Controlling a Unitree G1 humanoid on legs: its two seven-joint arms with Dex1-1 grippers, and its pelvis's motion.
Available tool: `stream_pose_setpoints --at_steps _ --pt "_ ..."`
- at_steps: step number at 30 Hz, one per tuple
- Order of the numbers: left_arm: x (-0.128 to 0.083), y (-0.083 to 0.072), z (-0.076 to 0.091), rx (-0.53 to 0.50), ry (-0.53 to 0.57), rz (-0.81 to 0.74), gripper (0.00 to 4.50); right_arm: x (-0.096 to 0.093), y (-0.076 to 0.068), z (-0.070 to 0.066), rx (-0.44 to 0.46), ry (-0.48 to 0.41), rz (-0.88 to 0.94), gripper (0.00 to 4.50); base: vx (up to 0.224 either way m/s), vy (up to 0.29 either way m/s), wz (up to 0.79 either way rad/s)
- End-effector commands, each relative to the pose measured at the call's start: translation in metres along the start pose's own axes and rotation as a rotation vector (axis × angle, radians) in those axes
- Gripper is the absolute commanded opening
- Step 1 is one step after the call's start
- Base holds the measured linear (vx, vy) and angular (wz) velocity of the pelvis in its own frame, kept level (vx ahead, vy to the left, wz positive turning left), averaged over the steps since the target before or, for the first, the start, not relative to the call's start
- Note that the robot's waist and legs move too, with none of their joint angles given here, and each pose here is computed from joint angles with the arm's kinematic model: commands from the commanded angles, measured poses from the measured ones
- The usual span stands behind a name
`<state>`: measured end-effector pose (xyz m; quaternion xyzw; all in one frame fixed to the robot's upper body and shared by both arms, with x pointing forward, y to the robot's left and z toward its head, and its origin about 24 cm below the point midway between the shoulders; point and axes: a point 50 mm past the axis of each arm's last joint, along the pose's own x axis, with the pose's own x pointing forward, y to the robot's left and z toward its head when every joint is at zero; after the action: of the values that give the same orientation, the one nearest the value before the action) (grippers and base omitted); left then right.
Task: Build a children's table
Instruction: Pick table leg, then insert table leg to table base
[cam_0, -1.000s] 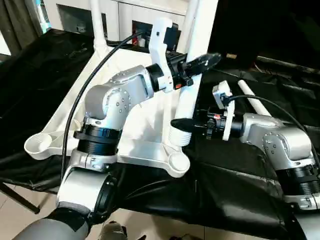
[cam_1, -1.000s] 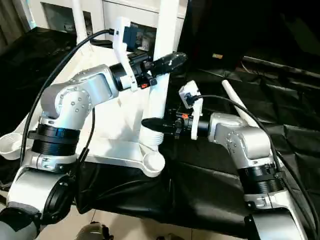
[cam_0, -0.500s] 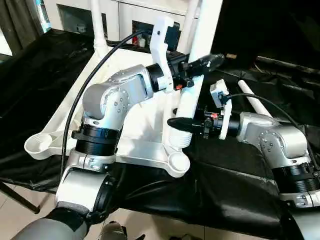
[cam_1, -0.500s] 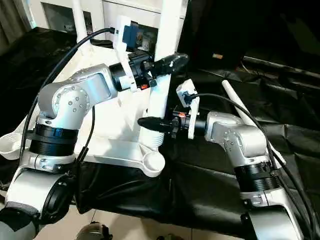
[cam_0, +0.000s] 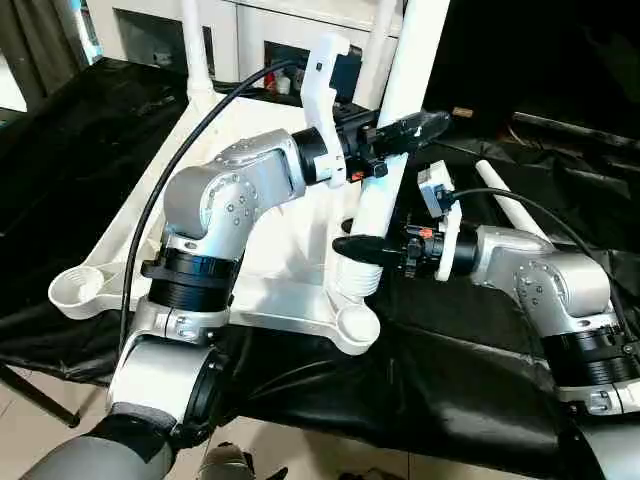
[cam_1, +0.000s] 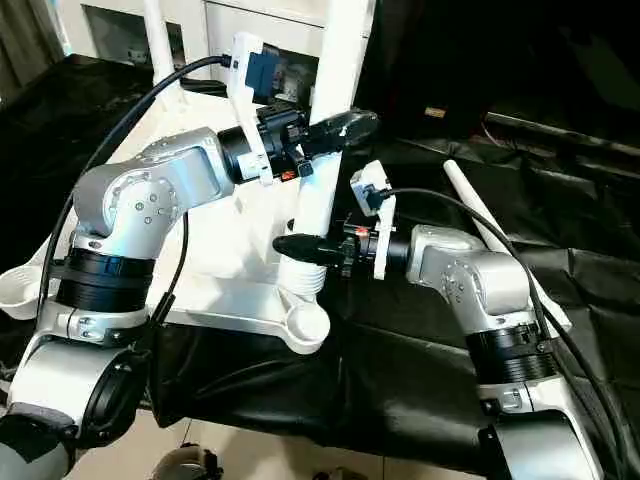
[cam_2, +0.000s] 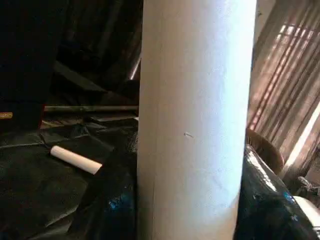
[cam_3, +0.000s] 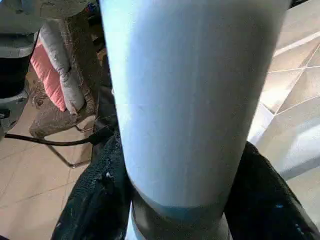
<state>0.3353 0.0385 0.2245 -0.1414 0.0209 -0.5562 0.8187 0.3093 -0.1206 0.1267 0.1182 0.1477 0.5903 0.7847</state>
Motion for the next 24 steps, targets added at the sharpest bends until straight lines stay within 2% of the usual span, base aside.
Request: stream_pose_setpoints --at_steps 1,8,9,11,14,15,17,18,20,21,22,23,24 --pt "0.005 -0.010 0.004 0.015 -0.001 -0.060 1.83 -0.005 -0.003 0.004 0.001 -0.001 -0.028 1.99 0.000 0.000 0.00" --pt "0.004 -0.009 0.006 0.025 -0.005 -0.053 1.82 -0.004 -0.004 0.004 -0.001 -0.007 -0.028 1.94 0.000 0.000 0.00" --pt "0.004 -0.008 0.006 0.028 -0.006 -0.048 2.17 -0.004 -0.004 0.004 -0.002 -0.008 -0.028 1.94 0.000 0.000 0.00" --pt "0.003 -0.008 0.006 0.010 0.000 -0.056 2.52 -0.004 -0.005 0.004 -0.005 -0.011 -0.032 1.93 0.000 0.000 0.00" --pt "0.001 -0.011 0.007 -0.006 -0.015 -0.080 2.61 -0.004 -0.006 0.005 -0.009 -0.021 -0.038 1.93 0.000 0.000 0.00" --pt "0.001 -0.010 0.010 0.001 -0.055 -0.063 2.86 -0.004 -0.006 0.005 -0.010 -0.031 -0.038 1.93 0.000 0.000 0.00" --pt "-0.001 -0.006 0.018 -0.010 -0.167 -0.032 2.94 -0.003 -0.006 0.006 -0.006 -0.067 -0.043 1.93 0.000 0.000 0.00" --pt "-0.001 -0.006 0.019 -0.011 -0.181 -0.029 2.94 -0.003 -0.006 0.007 -0.005 -0.071 -0.044 1.93 0.000 0.000 0.00" --pt "-0.005 -0.004 0.029 -0.025 -0.305 -0.026 2.97 -0.001 -0.007 0.007 -0.004 -0.101 -0.058 1.93 0.000 0.000 0.00" --pt "-0.005 -0.004 0.029 -0.025 -0.305 -0.026 2.97 -0.001 -0.007 0.007 -0.004 -0.101 -0.058 1.93 0.000 0.000 0.00" --pt "-0.009 -0.002 0.034 -0.043 -0.374 -0.015 2.97 0.000 -0.008 0.008 -0.001 -0.124 -0.072 1.93 0.000 0.000 0.00" --pt "-0.020 0.005 0.046 -0.092 -0.489 0.012 2.97 0.003 -0.012 0.008 0.000 -0.168 -0.128 1.93 0.000 0.000 0.00" --pt "-0.020 0.005 0.046 -0.092 -0.489 0.012 2.97 0.003 -0.012 0.008 0.000 -0.168 -0.128 1.93 0.000 0.000 0.00"
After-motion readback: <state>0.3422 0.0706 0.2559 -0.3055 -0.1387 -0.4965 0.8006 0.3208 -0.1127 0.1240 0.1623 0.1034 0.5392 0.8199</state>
